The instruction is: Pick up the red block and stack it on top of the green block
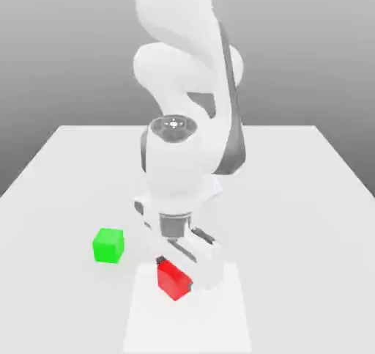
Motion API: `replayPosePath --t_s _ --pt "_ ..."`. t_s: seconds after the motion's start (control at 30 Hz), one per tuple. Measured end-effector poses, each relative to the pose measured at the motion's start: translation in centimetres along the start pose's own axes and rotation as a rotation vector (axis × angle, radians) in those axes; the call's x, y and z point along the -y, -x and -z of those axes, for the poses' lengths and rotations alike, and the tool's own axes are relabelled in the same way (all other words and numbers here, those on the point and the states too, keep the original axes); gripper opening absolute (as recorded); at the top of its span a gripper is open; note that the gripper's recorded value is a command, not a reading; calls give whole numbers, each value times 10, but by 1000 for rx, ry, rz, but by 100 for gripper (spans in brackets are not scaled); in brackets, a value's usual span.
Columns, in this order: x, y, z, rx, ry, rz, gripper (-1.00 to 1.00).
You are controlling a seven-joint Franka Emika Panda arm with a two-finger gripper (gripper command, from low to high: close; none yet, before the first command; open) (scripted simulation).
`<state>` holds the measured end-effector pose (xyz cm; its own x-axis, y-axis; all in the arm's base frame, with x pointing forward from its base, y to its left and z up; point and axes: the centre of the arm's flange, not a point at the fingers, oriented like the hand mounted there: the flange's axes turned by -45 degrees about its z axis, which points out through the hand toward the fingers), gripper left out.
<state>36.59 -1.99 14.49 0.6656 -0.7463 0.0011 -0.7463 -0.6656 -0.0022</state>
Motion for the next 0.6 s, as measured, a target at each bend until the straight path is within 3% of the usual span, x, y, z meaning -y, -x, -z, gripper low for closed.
replayPosePath --t_s 0.6 --pt "-3 -1 63 -2 3 -18 -100"
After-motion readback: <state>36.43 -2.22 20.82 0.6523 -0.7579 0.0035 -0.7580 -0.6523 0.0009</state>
